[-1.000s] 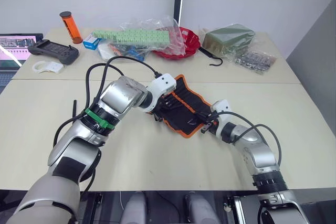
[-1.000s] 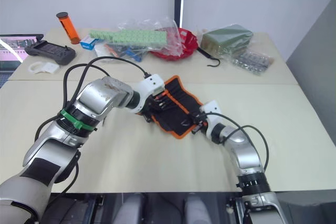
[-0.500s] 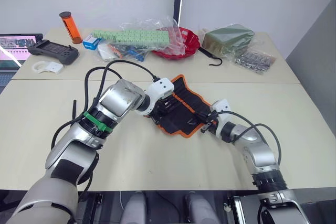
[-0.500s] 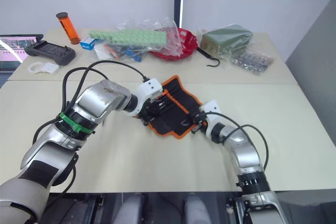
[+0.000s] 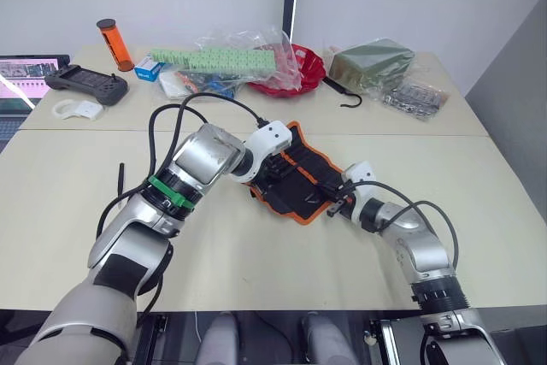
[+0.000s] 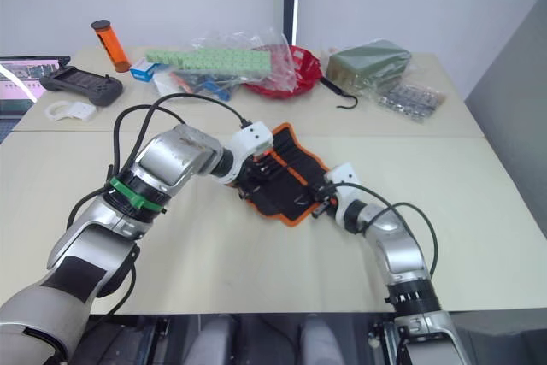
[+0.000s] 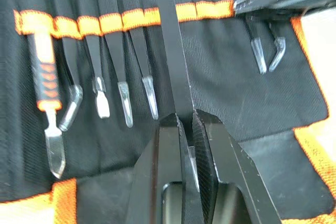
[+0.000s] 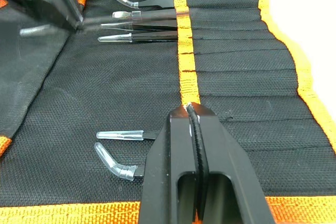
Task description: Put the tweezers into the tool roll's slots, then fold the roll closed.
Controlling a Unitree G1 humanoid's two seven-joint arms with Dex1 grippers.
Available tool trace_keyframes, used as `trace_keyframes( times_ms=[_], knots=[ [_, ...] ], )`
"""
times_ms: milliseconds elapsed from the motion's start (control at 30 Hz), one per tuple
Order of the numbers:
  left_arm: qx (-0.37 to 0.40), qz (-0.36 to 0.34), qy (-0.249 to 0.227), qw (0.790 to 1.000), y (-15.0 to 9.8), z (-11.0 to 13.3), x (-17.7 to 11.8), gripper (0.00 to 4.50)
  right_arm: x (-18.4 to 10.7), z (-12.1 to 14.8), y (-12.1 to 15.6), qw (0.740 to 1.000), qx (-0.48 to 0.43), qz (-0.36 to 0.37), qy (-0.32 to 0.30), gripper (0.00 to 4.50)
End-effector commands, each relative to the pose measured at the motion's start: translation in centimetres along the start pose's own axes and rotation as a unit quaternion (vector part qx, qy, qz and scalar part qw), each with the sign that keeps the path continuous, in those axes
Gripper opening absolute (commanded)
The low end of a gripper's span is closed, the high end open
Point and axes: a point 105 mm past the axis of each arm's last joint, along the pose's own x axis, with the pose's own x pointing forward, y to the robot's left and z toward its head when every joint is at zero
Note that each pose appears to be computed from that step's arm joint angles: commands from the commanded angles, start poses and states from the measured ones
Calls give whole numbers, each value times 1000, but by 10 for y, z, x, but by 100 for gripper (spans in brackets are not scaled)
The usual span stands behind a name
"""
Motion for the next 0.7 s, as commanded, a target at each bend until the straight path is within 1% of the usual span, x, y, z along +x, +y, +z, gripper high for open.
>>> trace_keyframes(
  times_ms=[33,167,267,333,367,400,433,467,533,600,700],
  knots=[
    [7,-17,-8,1000,-3,12,-12,1,-2,-21,-2,999,10,-8,40,0],
    [3,-12,-26,1000,4,26,-22,1,-2,-22,0,999,10,-6,40,0],
    [22,-4,-31,999,5,37,-26,1,-2,-22,-1,999,10,-7,40,0],
    [14,-16,-19,1000,3,38,-28,1,-1,-21,0,999,10,-6,38,0],
    [28,-13,-8,999,3,37,-27,1,0,-21,0,999,10,-6,38,0],
    [41,-8,21,999,4,33,-26,1,0,-21,0,999,10,-6,38,0],
    [39,-19,71,997,2,23,-26,1,1,-21,1,999,10,-5,37,0],
    [32,-26,105,994,2,16,-27,1,2,-20,1,999,10,-5,36,0],
    [-1,-36,121,992,3,16,-28,1,3,-20,1,999,9,-5,35,0],
    [-15,-27,134,991,7,16,-27,1,4,-20,1,999,10,-5,34,0],
    [-11,-31,149,988,8,16,-26,1,3,-22,2,999,11,-6,34,0]
  ],
)
